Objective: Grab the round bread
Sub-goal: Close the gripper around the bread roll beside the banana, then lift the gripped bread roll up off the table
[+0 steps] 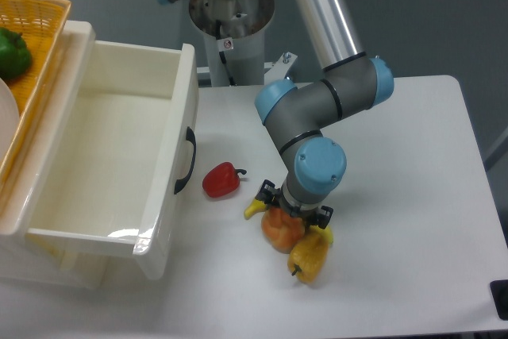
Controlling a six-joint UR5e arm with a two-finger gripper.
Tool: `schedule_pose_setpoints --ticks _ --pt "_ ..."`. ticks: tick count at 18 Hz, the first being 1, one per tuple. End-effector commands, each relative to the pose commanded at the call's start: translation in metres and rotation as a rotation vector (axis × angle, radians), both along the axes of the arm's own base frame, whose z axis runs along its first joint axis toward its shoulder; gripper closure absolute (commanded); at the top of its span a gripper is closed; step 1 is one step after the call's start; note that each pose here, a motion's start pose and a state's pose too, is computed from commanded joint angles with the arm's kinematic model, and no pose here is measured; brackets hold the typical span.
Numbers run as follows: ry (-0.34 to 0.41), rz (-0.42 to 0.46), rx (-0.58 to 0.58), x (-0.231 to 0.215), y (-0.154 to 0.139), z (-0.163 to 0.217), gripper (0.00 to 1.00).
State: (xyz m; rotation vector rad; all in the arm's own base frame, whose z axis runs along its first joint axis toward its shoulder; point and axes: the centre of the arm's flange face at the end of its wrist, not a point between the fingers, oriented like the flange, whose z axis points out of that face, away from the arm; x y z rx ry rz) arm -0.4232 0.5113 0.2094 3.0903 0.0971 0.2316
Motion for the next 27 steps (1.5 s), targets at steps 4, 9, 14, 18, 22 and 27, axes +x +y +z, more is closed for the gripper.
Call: schedule_pose_setpoints --ticks 4,9,14,18,22,27 --pt "0.003 0.02 -0.001 -0.001 0.001 0.001 0.43" --pt "0.002 0.022 0.003 -0.001 0.001 0.002 0.76" --pt "0.004 0.022 0.007 -0.001 0.002 0.005 0.88" --pt "0.013 0.021 0.016 -0.003 0.003 0.012 0.88" --pt "0.023 0.019 0.025 -0.003 0.003 0.024 0.88" --pt "0.03 0.012 0.034 -0.003 -0.007 0.052 0.88"
